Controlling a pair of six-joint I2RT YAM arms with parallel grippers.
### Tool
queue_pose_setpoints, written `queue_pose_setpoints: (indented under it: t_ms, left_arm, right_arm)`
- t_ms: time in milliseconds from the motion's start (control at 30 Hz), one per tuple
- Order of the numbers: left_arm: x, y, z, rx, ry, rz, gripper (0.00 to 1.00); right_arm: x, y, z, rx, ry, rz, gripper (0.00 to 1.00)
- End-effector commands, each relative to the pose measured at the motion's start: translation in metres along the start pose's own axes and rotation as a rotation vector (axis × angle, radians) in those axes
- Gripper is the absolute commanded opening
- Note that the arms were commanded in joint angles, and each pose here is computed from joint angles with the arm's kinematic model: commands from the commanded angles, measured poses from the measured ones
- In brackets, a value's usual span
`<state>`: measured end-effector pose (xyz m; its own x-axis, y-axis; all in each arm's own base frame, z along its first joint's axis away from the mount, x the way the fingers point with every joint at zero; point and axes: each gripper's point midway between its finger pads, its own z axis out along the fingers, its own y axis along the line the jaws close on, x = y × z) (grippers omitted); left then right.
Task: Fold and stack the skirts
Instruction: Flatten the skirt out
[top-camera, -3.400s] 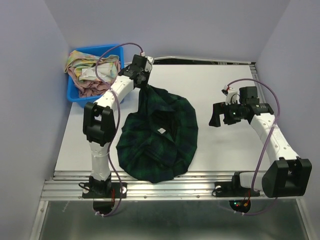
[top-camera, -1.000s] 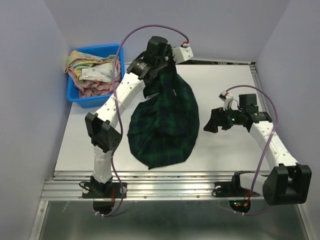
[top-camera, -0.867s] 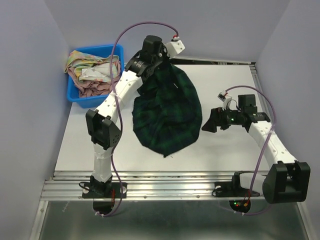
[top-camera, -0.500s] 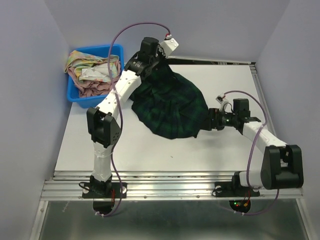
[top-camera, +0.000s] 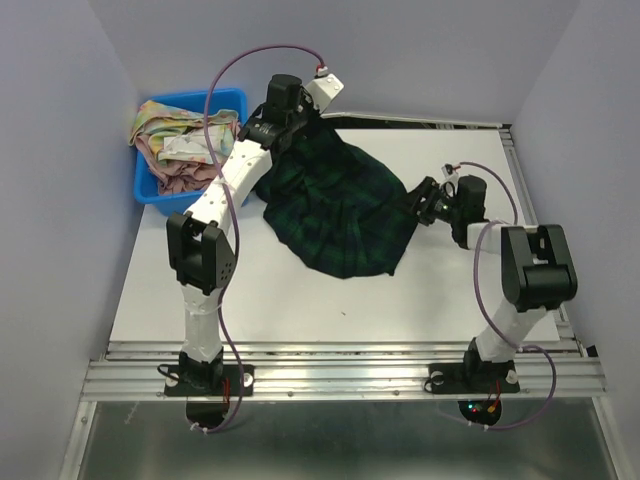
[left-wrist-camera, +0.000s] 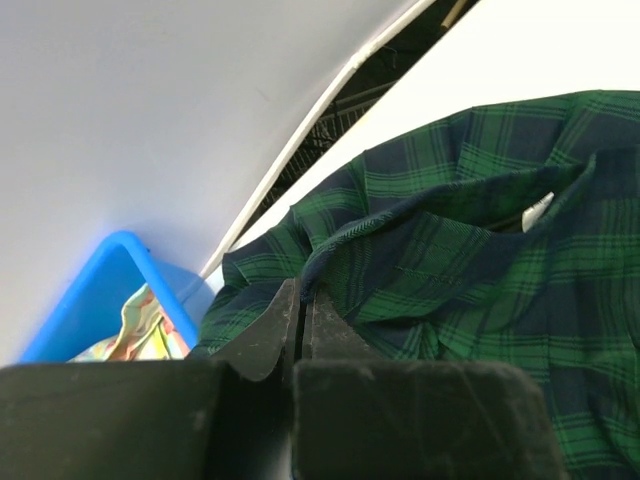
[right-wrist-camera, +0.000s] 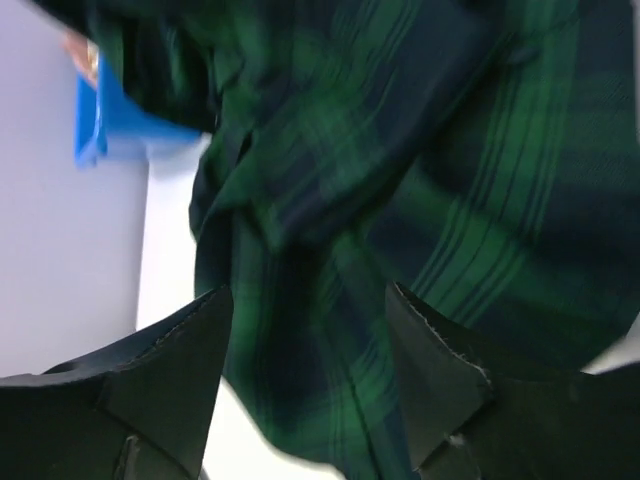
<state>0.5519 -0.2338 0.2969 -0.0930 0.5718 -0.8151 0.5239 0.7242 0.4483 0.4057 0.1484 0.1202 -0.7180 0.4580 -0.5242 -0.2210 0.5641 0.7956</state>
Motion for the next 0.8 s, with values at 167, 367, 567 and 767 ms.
queue_pose_setpoints:
  t_ms: [167,367,567,767]
  left_arm:
    - [-0.066,0.030,-0.055,-0.067,-0.191,-0.028,0.00]
    - [-0.066,0.034,-0.057,-0.057,-0.203,-0.054,0.00]
    - [-0.053,0.034,-0.052,-0.047,-0.189,-0.060,0.00]
    - [-0.043,0.039,-0.048,-0.039,-0.180,-0.099,0.00]
  right_arm:
    - [-0.069,-0.018,0.053,-0.096,-0.231,0.152,0.61]
    - [-0.072,-0.044,0.078,-0.105,-0.234,0.207,0.59]
    - [-0.067,-0.054,0.099,-0.102,-0.223,0.209,0.59]
    - [-0.064,-0.053,0.112,-0.135,-0.217,0.191,0.50]
